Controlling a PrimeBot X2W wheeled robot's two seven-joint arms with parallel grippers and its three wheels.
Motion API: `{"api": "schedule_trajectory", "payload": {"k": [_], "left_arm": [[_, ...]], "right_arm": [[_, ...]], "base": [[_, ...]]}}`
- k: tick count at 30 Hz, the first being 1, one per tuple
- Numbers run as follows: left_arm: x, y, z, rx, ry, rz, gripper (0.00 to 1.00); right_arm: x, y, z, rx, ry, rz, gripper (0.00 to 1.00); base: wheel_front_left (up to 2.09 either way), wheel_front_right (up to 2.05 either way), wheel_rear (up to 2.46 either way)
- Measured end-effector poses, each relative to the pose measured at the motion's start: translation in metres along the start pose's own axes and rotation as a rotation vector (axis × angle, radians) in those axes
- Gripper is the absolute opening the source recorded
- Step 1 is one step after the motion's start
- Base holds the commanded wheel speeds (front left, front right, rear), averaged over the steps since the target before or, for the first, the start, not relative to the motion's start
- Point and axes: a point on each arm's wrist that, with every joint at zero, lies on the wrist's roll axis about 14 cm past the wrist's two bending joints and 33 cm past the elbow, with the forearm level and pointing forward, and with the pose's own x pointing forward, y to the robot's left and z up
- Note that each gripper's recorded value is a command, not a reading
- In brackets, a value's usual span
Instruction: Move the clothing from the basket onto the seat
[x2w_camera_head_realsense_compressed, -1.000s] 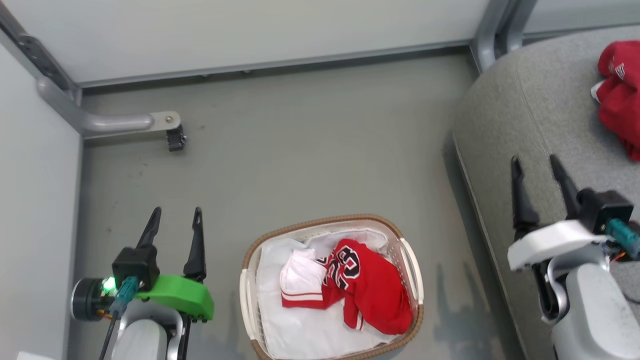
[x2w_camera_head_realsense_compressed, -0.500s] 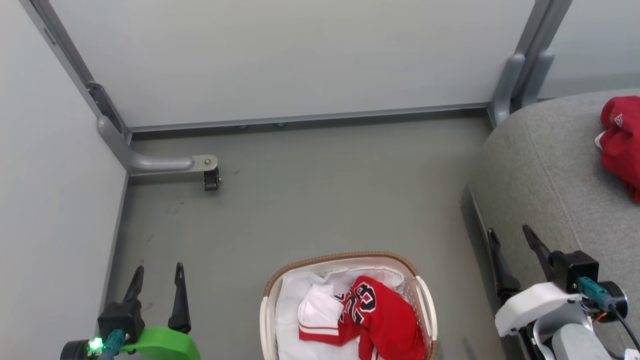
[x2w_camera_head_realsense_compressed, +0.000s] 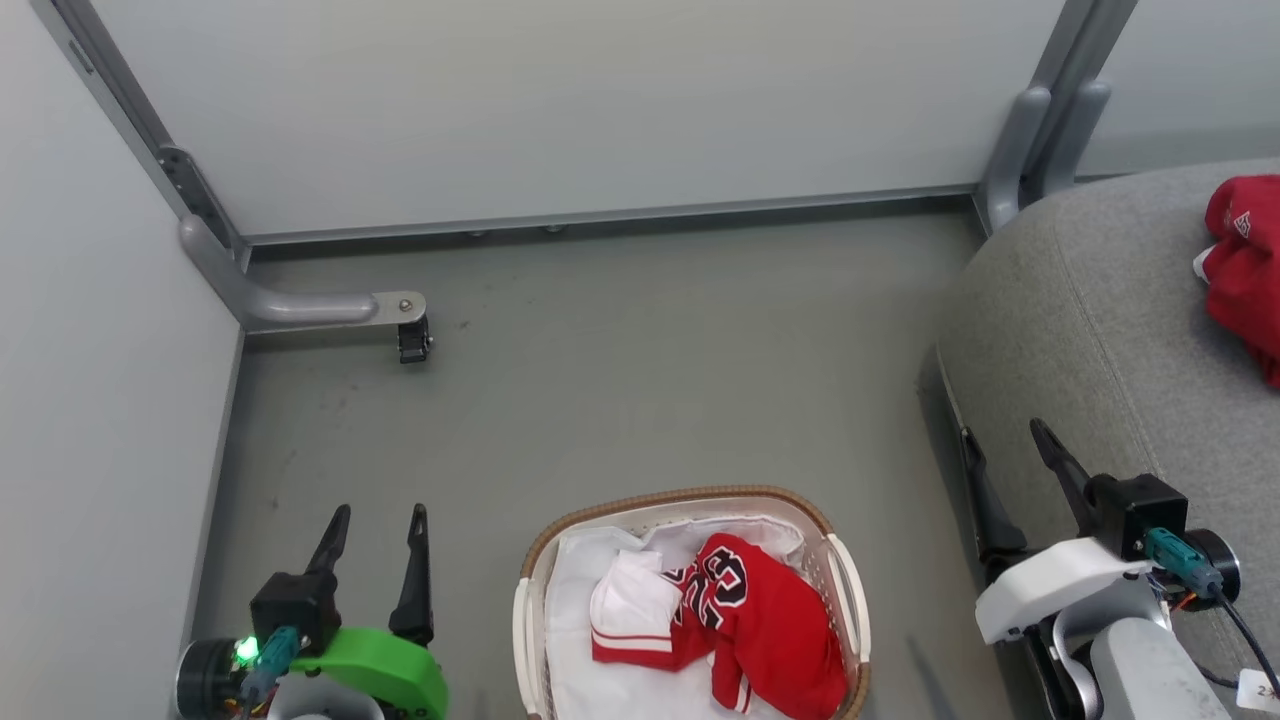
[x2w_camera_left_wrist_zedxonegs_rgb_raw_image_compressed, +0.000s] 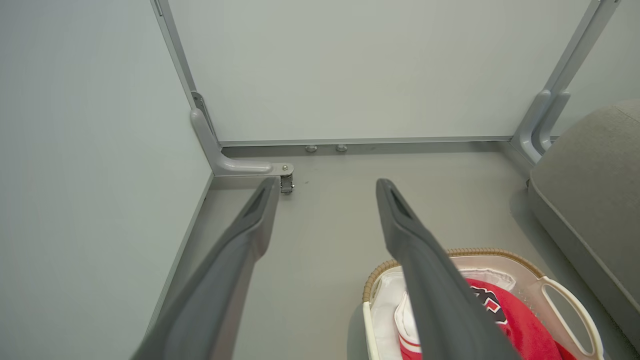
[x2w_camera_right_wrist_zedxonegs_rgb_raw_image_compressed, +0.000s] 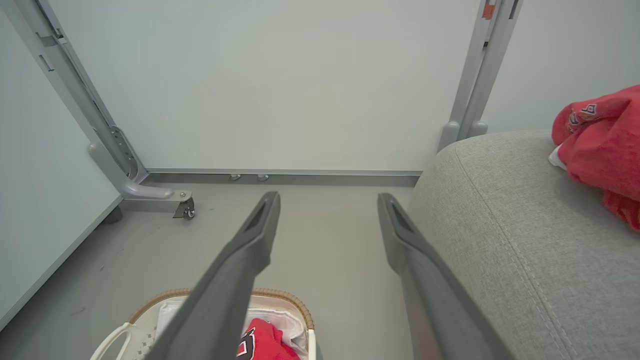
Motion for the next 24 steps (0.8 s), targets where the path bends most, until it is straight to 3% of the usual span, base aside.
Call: {"api": "schedule_trajectory", "payload": {"k": [4, 13, 24], "left_arm": [[0.021, -0.022, -0.01, -0.055, 0.038, -0.07, 1.0], [0.073, -0.094, -0.049, -0.051, 0.169, -0.312, 1.0], [0.106, -0.148, -0.139, -0.026, 0.413, -0.508, 1.0]], "right_arm": [[0.016, -0.002, 0.005, 0.015, -0.019, -0.004, 1.0], [0.051, -0.016, 0.007, 0.007, -0.045, -0.029, 1.0], [0.074, -0.045, -0.022, -0.023, 0.003, -0.093, 1.0]], "base": [[0.0, 0.0, 0.0], [0.0, 0.0, 0.0], [0.0, 0.0, 0.0]]}}
